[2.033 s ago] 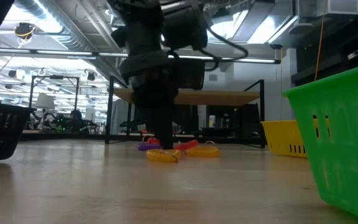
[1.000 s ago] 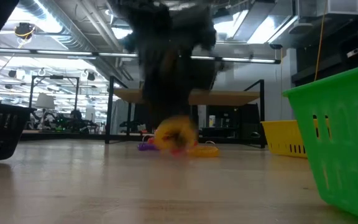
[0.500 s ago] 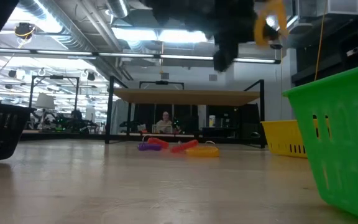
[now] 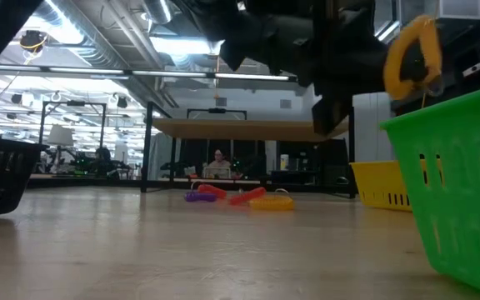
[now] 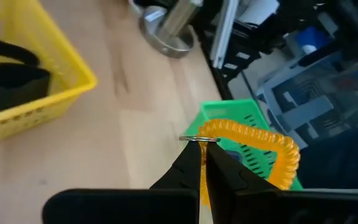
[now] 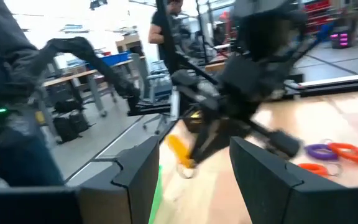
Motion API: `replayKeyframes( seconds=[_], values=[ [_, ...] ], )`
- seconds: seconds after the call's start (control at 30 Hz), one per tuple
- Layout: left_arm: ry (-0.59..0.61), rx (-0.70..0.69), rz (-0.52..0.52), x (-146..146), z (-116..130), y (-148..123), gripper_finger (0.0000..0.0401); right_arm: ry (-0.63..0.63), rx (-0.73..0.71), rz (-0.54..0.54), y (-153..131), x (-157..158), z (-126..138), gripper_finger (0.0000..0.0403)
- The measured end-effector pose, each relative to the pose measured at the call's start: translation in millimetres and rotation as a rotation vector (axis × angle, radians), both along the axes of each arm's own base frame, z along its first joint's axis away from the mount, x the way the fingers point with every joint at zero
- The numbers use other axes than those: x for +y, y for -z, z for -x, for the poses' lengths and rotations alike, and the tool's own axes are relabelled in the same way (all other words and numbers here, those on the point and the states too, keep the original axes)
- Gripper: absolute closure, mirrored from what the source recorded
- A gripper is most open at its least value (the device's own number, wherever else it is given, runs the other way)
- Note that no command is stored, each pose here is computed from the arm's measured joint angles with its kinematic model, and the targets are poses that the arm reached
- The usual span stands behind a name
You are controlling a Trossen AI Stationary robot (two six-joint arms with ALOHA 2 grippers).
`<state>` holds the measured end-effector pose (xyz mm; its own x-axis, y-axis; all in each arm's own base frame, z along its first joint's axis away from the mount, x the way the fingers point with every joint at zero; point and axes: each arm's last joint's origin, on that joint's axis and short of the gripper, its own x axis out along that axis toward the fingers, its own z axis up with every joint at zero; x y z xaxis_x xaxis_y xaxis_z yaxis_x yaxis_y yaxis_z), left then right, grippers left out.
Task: Pick & Place Office Desk Supplies
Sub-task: Put the yellow spring keychain into the green basket
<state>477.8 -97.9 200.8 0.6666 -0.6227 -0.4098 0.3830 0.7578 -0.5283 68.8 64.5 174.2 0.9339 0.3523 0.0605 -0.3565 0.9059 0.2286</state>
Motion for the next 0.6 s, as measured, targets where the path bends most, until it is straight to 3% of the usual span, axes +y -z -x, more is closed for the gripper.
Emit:
replayKeyframes(
  seconds=[0.33,0.6],
  values=[
    [0.113,-0.057,0.013,-38,8,-3,0.0398,-0.014,0.036,0.048,4,3,-2,0.0204],
    [0.181,-0.205,0.062,-71,13,-17,0.0397,-0.013,0.098,0.127,12,8,-6,0.0204]
  ],
)
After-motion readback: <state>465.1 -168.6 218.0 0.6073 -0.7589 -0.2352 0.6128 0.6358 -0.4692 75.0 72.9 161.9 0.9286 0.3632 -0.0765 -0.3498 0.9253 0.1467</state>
